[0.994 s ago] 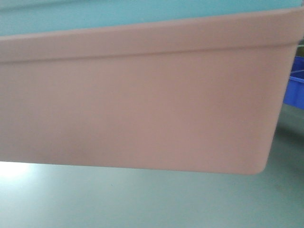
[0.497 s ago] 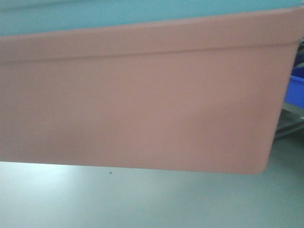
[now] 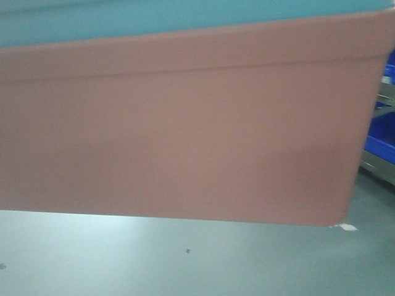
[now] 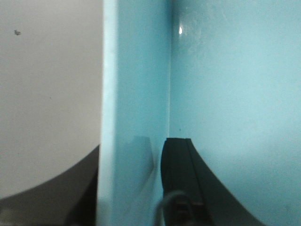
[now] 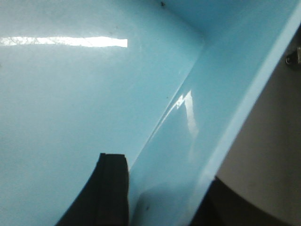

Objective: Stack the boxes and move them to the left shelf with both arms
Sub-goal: 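Hold the stacked bins raised with both grippers while the base turns toward the shelf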

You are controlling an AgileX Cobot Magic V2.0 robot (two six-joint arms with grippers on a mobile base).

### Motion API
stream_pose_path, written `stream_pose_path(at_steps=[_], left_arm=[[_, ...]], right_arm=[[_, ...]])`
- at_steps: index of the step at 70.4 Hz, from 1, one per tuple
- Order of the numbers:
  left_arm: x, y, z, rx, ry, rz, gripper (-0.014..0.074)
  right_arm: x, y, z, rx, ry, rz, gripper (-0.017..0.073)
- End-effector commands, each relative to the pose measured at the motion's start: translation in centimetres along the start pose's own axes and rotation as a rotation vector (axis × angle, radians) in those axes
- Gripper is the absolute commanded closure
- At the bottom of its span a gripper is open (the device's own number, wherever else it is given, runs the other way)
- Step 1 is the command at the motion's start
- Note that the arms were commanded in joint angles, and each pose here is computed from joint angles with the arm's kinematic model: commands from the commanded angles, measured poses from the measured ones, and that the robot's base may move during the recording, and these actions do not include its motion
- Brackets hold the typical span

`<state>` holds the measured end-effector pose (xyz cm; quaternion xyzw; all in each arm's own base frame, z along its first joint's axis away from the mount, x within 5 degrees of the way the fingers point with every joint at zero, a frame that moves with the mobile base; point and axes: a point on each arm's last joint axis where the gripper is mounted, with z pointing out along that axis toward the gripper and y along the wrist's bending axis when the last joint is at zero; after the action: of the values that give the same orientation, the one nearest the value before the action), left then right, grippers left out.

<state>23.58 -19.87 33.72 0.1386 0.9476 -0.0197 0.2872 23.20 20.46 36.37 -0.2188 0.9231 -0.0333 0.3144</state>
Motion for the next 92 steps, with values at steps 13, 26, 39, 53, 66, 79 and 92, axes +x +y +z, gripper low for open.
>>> stream_pose_path(at_steps=[13,26,39,53,66,79,92], left_arm=[[-3.1,-2.65,-4.06,0.282,-0.34,0.019,0.0596],[-3.1,-2.65,-4.06,0.282,-0.34,0.019,0.0596],[-3.1,-2.65,-4.06,0.282,-0.34,0.019,0.0596],[-3.1,-2.65,-4.06,0.282,-0.34,0.019,0.0596],[-3.1,-2.65,-4.06,0.282,-0.34,0.019,0.0596],[-3.1,-2.65,-4.06,0.282,-0.34,0.019,0.0596],[-3.1,-2.65,-4.06,0.282,-0.34,0.019,0.0596]], right_arm=[[-2.55,2.0,-3.0,-0.234,-0.298,0.0,0.0522],[-2.55,2.0,-3.0,-0.234,-0.298,0.0,0.0522],[-2.52,1.98,-2.98,-0.233,-0.294,0.0,0.0522],[-2.5,1.97,-2.97,-0.232,-0.291,0.0,0.0522],[-2.49,1.97,-2.97,-0.231,-0.291,-0.001,0.0522],[-2.48,1.97,-2.97,-0.231,-0.29,-0.001,0.0522],[-2.48,1.97,-2.97,-0.231,-0.29,-0.001,0.0522]])
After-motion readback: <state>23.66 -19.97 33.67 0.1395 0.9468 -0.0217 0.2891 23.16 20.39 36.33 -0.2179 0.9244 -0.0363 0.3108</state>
